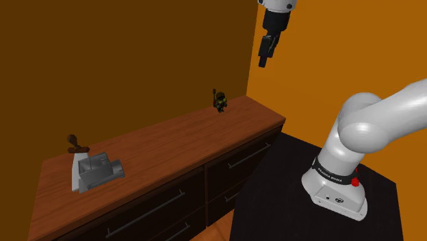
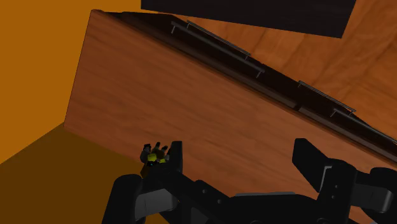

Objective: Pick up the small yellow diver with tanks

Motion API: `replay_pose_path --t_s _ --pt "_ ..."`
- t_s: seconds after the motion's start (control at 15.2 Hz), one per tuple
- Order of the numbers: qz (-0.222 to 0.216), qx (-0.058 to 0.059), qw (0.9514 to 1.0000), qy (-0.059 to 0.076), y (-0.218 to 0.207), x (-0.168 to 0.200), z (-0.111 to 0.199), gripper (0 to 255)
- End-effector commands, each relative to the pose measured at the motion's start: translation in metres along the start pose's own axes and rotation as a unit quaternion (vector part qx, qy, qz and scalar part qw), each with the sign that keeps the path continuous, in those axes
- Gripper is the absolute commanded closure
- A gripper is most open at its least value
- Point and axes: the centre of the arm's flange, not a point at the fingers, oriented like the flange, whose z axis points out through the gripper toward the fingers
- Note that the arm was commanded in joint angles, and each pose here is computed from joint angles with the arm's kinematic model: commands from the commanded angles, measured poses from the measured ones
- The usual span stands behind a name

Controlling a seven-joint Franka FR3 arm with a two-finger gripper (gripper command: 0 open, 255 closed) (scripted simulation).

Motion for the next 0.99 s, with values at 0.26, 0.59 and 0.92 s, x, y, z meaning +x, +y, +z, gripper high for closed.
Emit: replay_pose_path --t_s 0.26,0.59,0.92 --pt "-0.014 -0.009 0.9999 -0.005 0.016 0.030 0.040 0" --pt "-0.031 -0.020 0.9992 -0.012 0.037 0.068 0.090 0" --pt "-0.049 -0.031 0.9982 -0.018 0.057 0.106 0.140 0"
